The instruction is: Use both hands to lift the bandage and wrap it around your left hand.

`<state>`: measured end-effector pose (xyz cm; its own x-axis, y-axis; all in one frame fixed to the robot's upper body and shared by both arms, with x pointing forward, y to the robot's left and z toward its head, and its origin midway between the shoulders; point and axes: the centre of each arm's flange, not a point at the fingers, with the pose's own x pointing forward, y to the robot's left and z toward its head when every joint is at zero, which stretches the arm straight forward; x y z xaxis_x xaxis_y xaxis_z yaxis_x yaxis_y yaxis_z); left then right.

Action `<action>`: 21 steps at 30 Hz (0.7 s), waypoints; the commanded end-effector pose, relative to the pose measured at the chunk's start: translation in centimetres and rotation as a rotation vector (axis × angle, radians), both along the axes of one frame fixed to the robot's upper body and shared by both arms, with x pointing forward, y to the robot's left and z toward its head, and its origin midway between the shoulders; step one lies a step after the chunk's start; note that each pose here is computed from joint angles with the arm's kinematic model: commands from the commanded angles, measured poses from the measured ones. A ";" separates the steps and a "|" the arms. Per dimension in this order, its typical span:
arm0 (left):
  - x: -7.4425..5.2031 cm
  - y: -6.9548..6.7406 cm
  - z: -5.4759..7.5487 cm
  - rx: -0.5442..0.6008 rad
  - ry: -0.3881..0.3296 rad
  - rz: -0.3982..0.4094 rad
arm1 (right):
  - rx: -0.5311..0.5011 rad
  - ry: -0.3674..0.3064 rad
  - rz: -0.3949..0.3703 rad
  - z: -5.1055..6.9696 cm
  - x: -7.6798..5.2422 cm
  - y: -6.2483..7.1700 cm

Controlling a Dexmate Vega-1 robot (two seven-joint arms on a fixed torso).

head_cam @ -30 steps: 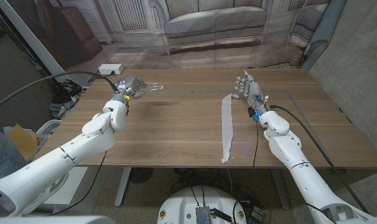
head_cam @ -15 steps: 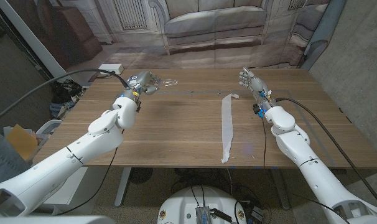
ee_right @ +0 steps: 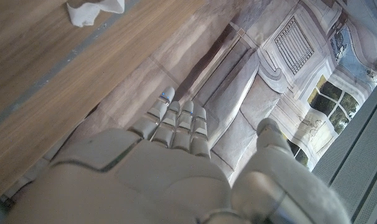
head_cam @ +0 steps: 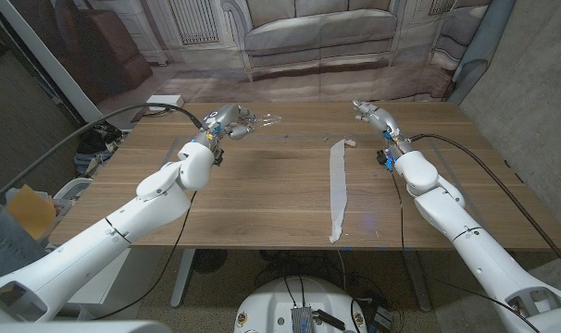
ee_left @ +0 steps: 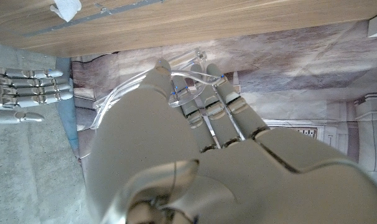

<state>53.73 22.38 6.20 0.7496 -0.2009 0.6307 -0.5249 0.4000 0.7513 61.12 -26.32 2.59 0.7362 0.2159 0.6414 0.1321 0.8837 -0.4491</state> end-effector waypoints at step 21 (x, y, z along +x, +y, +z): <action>-1.9 -3.5 -0.6 -0.013 -0.015 -0.128 | -0.347 -0.026 -0.208 2.3 2.2 0.0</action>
<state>52.37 19.36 5.81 0.7168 -0.2723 0.6419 -0.4879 0.4619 0.7407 62.50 -26.16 4.46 0.7595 0.2570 0.5976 0.2681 0.7133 -0.6475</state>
